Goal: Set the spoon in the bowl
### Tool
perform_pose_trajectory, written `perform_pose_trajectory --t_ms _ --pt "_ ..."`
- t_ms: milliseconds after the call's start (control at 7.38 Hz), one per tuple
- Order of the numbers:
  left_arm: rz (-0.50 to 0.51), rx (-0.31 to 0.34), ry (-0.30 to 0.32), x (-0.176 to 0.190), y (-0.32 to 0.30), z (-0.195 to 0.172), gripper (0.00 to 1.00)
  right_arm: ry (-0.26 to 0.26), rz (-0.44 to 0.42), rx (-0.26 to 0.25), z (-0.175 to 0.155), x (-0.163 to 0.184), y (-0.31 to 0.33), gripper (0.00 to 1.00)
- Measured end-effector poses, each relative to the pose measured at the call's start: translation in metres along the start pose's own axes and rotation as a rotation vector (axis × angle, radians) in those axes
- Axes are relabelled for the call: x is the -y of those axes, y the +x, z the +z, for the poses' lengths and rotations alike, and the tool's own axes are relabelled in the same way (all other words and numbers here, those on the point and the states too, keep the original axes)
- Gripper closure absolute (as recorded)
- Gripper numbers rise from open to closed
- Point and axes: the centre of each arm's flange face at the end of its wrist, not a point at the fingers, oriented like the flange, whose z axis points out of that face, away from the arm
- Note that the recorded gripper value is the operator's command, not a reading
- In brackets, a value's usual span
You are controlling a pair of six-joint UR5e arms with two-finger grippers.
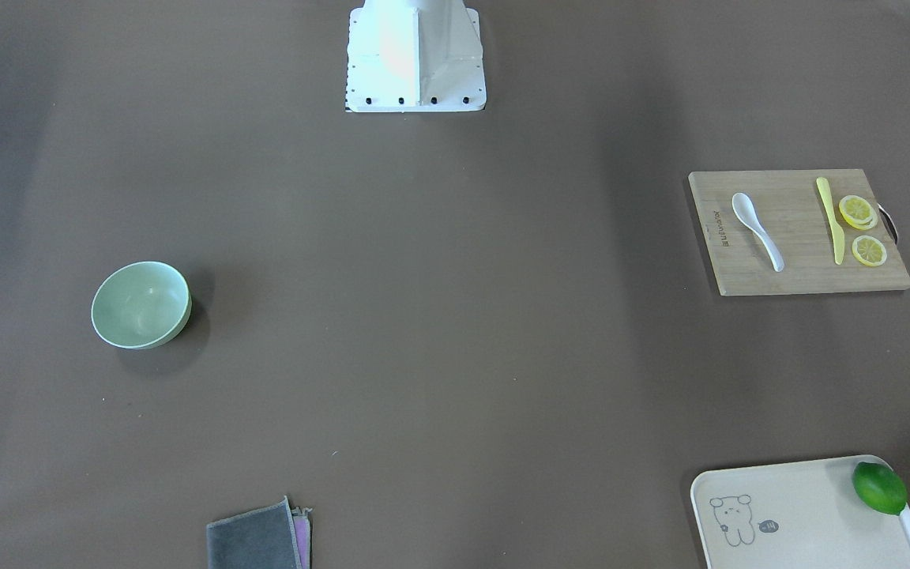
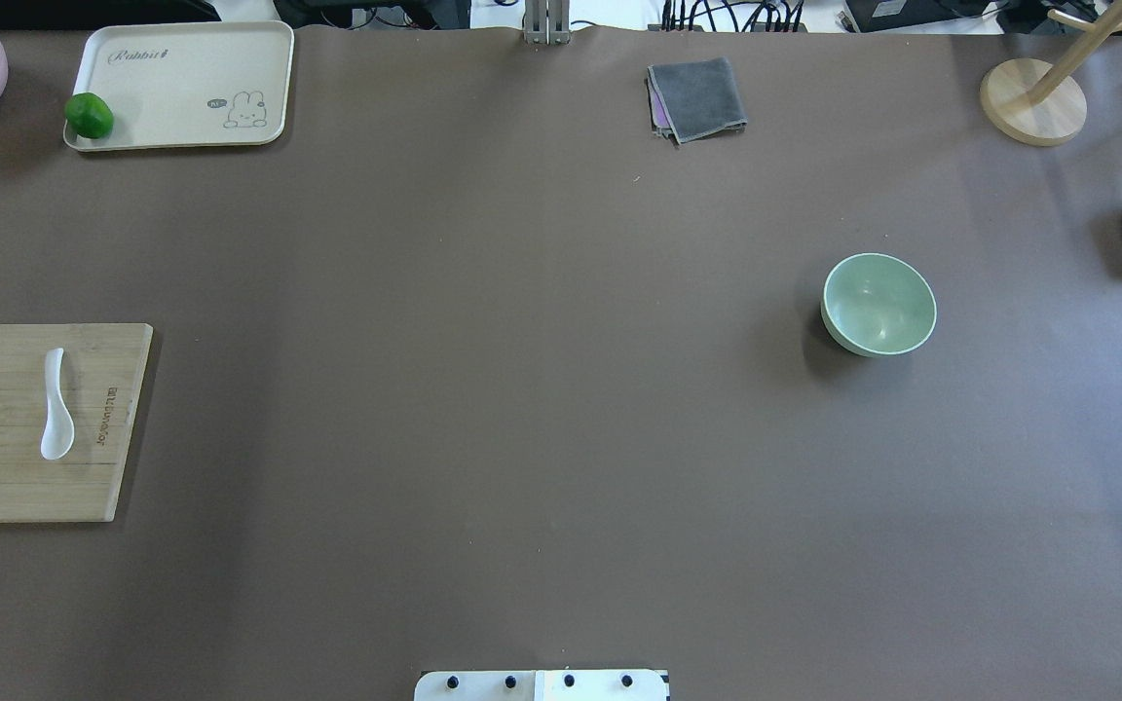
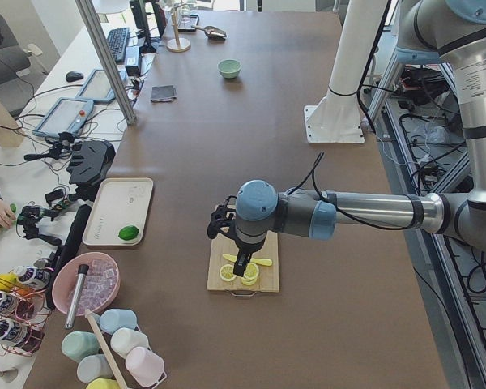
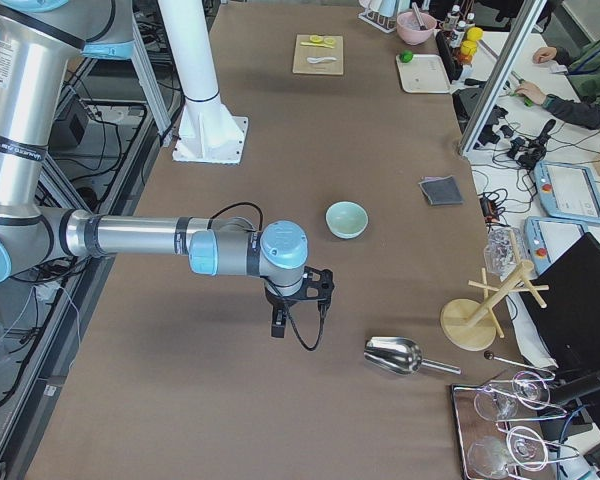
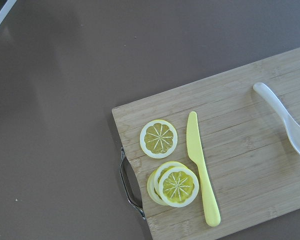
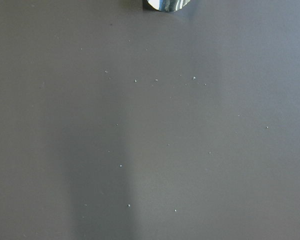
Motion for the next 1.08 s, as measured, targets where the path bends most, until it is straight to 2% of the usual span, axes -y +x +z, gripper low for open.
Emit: perform_pose_trajectory --t_ms 407,678,814,1085 --pt "0.009 0.006 0.006 0.001 0.001 -0.001 0.02 0.0 0.001 0.0 0.0 0.0 0.0 0.0" --pt "0.041 0.007 0.035 0.006 0.006 -0.006 0.02 0.004 -0.003 0.001 -0.001 0.001 -0.001 0.0" --pt "0.07 0.011 0.061 0.009 0.008 -0.009 0.02 0.022 -0.02 0.005 -0.003 0.003 -0.003 0.0" --pt "0.144 0.024 0.129 0.02 0.014 -0.016 0.01 0.114 -0.111 0.016 -0.007 0.011 -0.009 0.0"
